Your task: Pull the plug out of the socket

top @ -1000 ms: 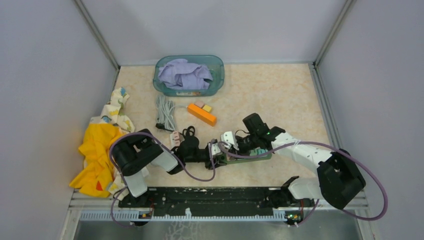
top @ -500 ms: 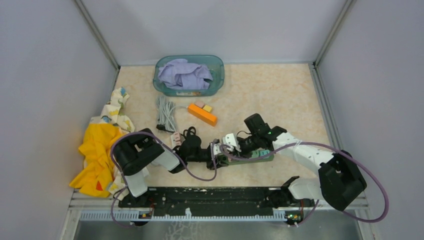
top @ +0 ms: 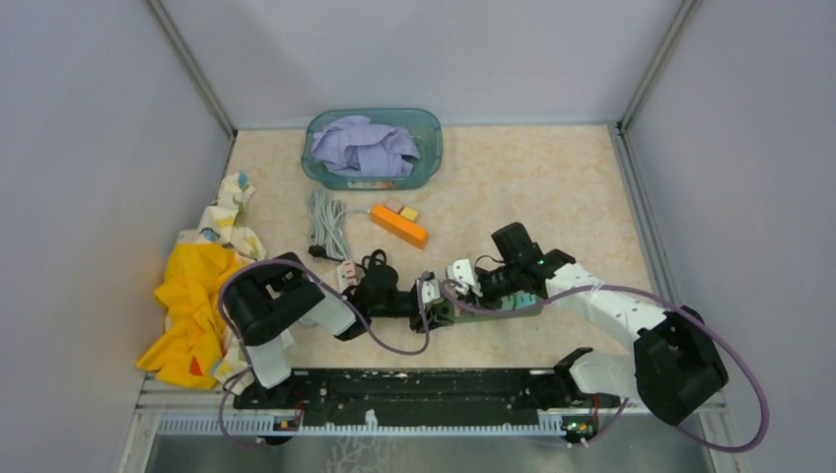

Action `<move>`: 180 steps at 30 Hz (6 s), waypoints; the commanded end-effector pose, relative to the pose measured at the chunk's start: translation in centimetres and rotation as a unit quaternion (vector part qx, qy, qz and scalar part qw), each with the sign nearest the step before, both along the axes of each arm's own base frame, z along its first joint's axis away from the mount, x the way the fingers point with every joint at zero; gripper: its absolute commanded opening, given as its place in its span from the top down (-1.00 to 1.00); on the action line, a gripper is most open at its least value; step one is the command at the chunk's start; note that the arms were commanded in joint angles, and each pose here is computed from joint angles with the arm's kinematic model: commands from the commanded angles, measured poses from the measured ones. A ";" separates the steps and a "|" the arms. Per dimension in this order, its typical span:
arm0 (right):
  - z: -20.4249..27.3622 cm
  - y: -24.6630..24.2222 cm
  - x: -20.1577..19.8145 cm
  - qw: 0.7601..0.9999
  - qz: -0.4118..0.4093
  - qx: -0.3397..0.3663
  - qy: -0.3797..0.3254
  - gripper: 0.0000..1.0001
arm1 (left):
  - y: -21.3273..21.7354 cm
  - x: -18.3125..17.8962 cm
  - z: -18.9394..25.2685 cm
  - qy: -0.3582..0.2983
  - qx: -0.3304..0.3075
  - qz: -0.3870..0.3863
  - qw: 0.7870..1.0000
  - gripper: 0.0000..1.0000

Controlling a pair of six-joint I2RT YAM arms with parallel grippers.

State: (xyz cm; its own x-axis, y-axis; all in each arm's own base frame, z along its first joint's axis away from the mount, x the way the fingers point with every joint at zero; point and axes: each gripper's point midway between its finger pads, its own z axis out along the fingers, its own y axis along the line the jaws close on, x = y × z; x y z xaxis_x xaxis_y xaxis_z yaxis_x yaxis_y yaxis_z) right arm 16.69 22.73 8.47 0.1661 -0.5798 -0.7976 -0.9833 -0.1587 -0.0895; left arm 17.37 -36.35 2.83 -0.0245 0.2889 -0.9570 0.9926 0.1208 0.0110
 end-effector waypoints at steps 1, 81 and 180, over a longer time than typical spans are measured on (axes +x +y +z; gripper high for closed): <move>3.7 1.7 -3.8 0.989 0.112 0.094 -0.005 1.00 | 1.3 -0.3 -2.6 0.030 0.042 0.013 0.999 0.99; 7.1 0.2 -0.7 0.991 0.022 0.134 0.005 1.00 | 0.8 0.1 -3.1 0.045 0.054 0.011 0.998 0.99; 10.5 -12.2 18.5 0.908 -0.359 0.181 0.121 -0.98 | 6.6 -2.0 15.5 0.123 -0.171 0.113 0.971 -1.00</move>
State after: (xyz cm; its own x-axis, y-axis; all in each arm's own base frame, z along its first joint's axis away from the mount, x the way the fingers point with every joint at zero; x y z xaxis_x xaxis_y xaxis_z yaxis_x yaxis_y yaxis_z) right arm 38.12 7.36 18.28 -0.4117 -0.2511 -0.8760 -0.7122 0.6884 0.1374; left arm 15.14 -29.04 14.97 -0.3398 0.0000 -0.9405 0.8842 0.3409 -0.3194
